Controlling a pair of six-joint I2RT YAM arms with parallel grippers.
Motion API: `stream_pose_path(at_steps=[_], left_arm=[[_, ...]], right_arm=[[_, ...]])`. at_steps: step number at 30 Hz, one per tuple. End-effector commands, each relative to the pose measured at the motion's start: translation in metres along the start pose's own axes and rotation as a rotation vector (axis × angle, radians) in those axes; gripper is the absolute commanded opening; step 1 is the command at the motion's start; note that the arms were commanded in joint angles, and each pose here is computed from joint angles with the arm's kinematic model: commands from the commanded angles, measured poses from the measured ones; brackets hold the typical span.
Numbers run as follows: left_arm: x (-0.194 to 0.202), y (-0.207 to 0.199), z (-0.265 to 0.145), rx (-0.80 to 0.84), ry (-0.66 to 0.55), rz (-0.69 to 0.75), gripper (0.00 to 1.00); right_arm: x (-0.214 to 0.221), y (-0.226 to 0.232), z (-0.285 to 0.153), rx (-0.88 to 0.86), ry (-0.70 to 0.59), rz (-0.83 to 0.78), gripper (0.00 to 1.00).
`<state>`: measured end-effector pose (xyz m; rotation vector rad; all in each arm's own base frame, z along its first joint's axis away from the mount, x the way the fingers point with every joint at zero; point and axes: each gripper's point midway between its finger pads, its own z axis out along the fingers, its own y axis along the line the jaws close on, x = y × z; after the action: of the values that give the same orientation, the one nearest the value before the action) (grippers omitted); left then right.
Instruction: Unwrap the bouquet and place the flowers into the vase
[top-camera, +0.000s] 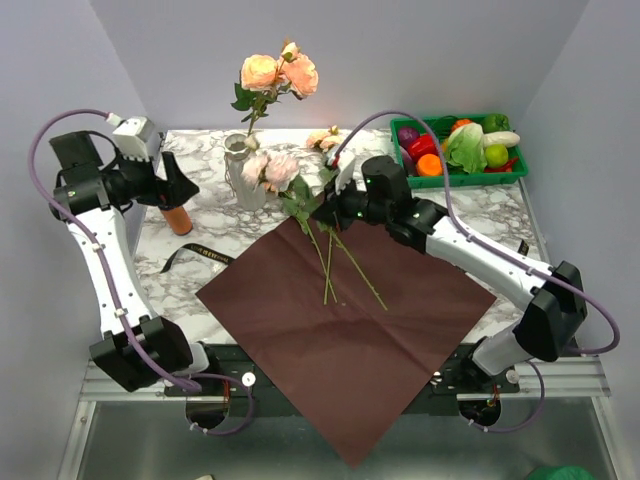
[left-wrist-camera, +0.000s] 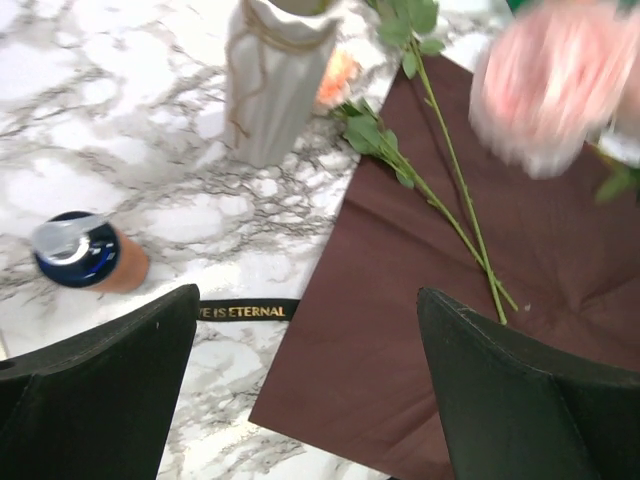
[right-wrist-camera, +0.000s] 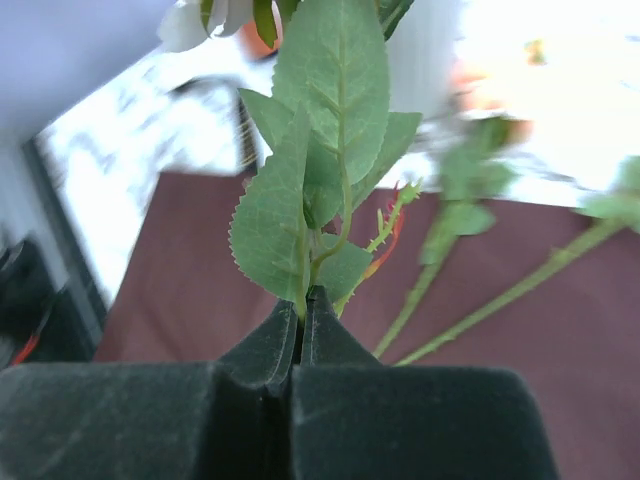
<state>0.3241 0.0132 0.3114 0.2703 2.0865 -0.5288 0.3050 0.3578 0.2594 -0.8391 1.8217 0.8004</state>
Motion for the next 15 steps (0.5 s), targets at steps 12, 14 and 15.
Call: stream_pose_path(at_steps=[12, 14, 15], left_arm=[[-0.021, 0.026, -0.033, -0.039, -0.088, -0.166, 0.98], [-0.019, 0.033, -0.032, -0.050, -0.087, -0.180, 0.98], [-0.018, 0.035, -0.033, -0.054, -0.086, -0.185, 0.98]], right_arm=[[-0.132, 0.108, -0.014, -0.348, -0.551, -0.437, 0.01], [-0.188, 0.117, -0.038, -0.323, -0.840, -0.535, 0.01], [-0.192, 0.117, -0.026, -0.324, -0.881, -0.557, 0.01]])
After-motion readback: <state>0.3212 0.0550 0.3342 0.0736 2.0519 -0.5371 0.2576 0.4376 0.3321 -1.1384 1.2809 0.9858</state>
